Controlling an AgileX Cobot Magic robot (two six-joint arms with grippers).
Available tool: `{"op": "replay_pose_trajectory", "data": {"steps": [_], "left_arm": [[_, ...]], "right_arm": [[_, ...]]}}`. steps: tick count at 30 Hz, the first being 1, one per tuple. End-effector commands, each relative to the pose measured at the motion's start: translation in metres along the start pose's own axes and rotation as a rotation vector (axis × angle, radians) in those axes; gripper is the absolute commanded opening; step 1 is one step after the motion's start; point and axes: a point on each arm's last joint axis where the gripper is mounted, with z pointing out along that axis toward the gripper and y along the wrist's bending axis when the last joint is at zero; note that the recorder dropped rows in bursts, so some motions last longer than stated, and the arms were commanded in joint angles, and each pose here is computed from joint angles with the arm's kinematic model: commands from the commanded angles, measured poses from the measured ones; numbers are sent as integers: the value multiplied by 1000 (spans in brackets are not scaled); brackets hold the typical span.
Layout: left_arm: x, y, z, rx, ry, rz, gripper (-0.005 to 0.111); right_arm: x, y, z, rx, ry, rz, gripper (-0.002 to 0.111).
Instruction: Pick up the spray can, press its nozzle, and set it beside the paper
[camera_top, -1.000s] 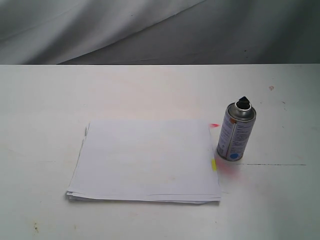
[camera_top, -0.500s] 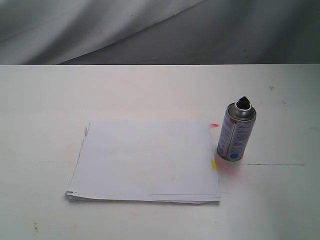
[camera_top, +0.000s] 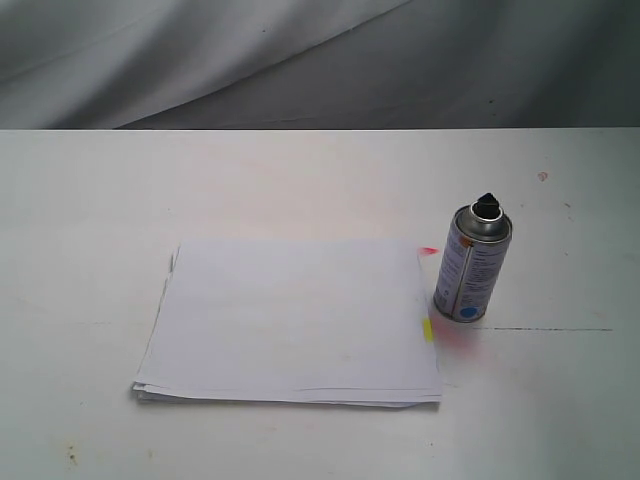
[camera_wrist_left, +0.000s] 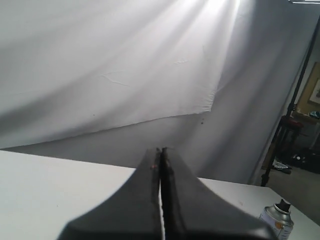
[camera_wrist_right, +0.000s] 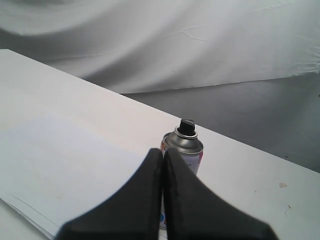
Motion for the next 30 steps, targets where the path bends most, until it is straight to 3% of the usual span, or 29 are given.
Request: {"op": "replay_pose_trajectory", "data": {"steps": [1,7,13,19,23,30], "left_arm": [[4,1,-1,-7,58,31,0],[2,-12,-1,140,15,159,0],[12,-7,-1,96,106,185,0],[36,2,-6,93,131,232,0],[38,3,-6,86,149,231,0],[52,12,-9,12,328,273,0]], "right_arm": [[1,1,0,-8,2,4,0],[1,1,0,-8,2,4,0],[1,1,0,-8,2,4,0],[1,1,0,-8,2,4,0],[1,1,0,-8,2,4,0],[1,1,0,-8,2,4,0]]}}
